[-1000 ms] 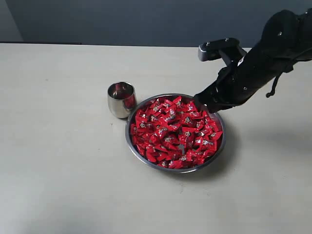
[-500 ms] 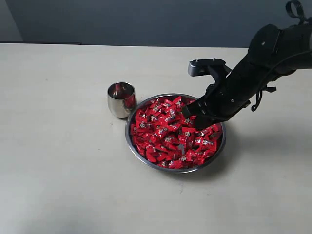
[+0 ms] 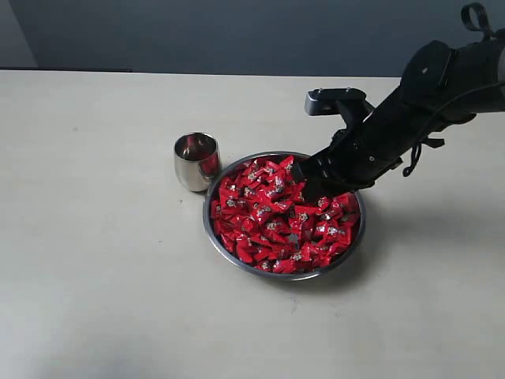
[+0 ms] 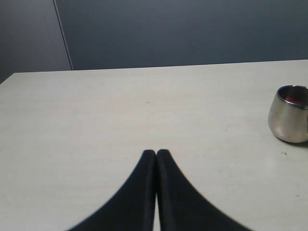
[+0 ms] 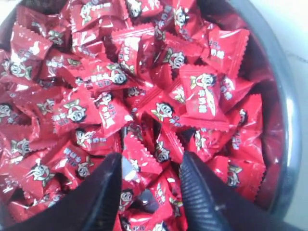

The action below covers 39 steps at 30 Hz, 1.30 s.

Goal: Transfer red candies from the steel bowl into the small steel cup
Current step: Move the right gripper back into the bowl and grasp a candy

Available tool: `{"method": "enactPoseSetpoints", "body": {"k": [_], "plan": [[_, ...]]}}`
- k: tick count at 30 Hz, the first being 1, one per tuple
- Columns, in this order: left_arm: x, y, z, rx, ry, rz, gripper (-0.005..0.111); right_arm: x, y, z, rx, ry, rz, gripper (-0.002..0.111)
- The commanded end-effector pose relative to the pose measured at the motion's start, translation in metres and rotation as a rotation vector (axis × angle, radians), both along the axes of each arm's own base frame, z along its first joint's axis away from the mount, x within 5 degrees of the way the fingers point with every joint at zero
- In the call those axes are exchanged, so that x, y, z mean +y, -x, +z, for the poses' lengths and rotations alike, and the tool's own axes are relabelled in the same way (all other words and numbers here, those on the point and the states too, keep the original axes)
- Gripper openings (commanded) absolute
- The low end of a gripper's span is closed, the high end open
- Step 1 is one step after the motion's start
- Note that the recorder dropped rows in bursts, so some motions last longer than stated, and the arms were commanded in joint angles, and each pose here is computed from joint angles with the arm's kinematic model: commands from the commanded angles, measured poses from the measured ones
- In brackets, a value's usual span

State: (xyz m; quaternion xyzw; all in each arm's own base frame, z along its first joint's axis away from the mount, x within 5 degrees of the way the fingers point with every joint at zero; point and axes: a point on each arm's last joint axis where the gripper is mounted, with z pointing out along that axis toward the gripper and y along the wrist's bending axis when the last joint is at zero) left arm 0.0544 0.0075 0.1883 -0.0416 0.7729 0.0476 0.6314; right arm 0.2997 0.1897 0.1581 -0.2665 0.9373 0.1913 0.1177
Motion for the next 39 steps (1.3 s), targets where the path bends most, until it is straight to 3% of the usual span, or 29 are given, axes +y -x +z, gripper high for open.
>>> {"method": "enactPoseSetpoints", "body": {"k": [1, 14, 25, 30, 32, 34, 35, 39], "plan": [[0.000, 0.000, -0.001, -0.003, 0.002, 0.001, 0.000, 0.005, -0.008, -0.006, 0.024, -0.001, 0.012, 0.039], [0.000, 0.000, -0.001, -0.003, 0.002, 0.001, 0.000, 0.009, -0.010, -0.028, 0.125, 0.022, 0.037, 0.039], [0.000, 0.000, -0.001, -0.003, 0.002, 0.001, 0.000, 0.030, 0.002, -0.028, 0.073, 0.048, 0.119, 0.039], [0.000, 0.000, -0.001, -0.003, 0.002, 0.001, 0.000, 0.024, -0.001, -0.030, 0.048, 0.117, 0.126, 0.039], [0.000, 0.000, -0.001, -0.003, 0.002, 0.001, 0.000, 0.025, -0.001, -0.030, 0.043, 0.116, 0.124, 0.032], [0.000, 0.000, -0.001, -0.003, 0.002, 0.001, 0.000, 0.026, 0.000, -0.030, 0.041, 0.118, 0.132, 0.005], [0.000, 0.000, -0.001, -0.003, 0.002, 0.001, 0.000, 0.026, 0.000, -0.030, 0.041, 0.118, 0.132, 0.000], [0.000, 0.000, -0.001, -0.003, 0.002, 0.001, 0.000, 0.026, 0.000, -0.030, 0.039, 0.120, 0.135, 0.000]]}}
